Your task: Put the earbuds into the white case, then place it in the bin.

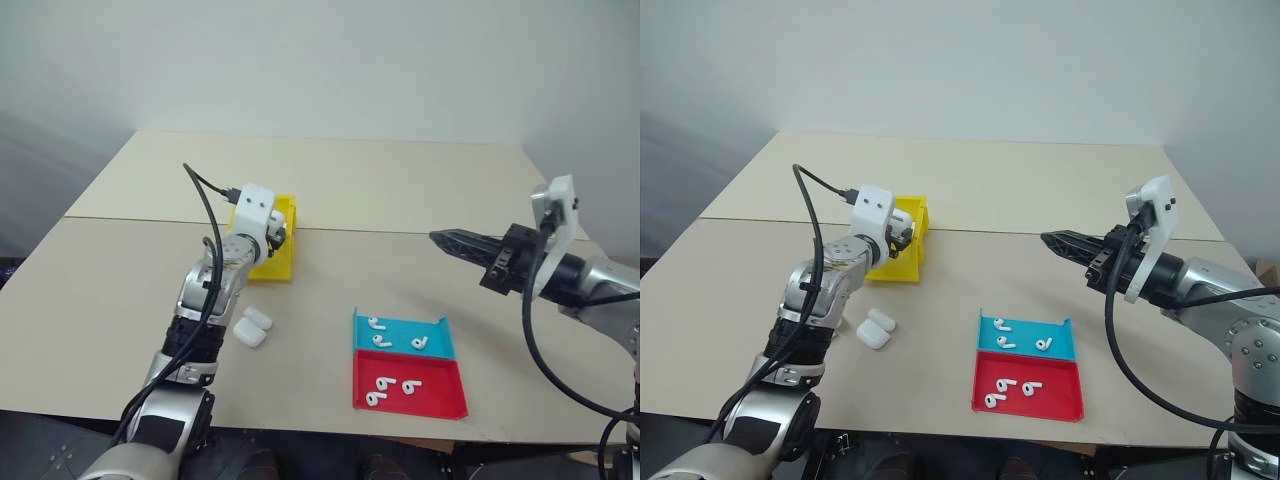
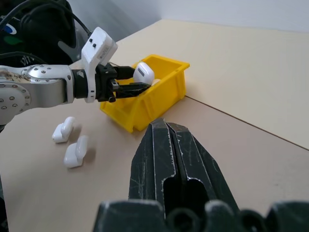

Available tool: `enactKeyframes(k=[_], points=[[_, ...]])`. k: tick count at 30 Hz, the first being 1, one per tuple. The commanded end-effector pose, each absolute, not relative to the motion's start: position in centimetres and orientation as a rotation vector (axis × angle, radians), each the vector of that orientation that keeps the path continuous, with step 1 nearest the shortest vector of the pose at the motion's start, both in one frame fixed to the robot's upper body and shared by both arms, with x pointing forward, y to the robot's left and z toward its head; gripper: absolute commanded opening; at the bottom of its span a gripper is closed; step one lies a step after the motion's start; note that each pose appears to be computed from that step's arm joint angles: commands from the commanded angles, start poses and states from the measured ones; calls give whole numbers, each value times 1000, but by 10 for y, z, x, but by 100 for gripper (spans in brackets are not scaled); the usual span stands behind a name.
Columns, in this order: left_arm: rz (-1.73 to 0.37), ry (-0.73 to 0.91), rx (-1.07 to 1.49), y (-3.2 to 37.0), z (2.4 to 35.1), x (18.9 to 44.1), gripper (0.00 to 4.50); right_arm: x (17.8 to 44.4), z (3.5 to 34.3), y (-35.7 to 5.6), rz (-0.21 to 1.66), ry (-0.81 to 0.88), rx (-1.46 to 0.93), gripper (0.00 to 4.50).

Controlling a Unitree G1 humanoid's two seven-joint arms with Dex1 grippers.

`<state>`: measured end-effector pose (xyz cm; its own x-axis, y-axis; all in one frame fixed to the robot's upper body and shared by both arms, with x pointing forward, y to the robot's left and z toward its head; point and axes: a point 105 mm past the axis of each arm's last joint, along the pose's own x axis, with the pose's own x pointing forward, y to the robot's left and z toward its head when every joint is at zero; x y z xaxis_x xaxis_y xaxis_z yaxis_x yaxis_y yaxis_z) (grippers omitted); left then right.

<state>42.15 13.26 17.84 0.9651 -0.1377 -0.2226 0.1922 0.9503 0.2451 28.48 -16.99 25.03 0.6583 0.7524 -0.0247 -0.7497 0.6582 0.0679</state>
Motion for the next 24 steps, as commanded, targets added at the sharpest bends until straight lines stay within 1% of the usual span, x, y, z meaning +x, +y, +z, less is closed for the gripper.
enactKeyframes(k=[1,2,5,7,10,11,12,15,17,19,24], points=[[-146,113,274,134,204,425,446,280,259,-169,852,10,10,0],[-141,93,268,134,207,425,446,280,259,-169,851,12,9,0],[-211,-34,136,131,228,418,446,279,256,-171,836,23,-10,0],[-294,-71,20,129,238,409,446,277,255,-172,831,14,-46,0],[-507,-171,-74,124,255,382,446,263,251,-174,863,-18,-189,0],[-576,-192,-52,122,258,371,446,257,250,-175,883,-60,-246,0],[-637,-209,-16,122,259,360,446,250,246,-177,904,-59,-318,0],[-828,-227,81,127,254,324,446,228,231,-190,1004,12,-489,0],[-936,-177,130,140,244,301,446,216,225,-207,1037,67,-567,0],[-1004,-107,206,154,232,284,446,210,222,-224,1038,111,-619,0],[-1121,115,399,196,204,246,446,206,218,-260,981,215,-718,0]])
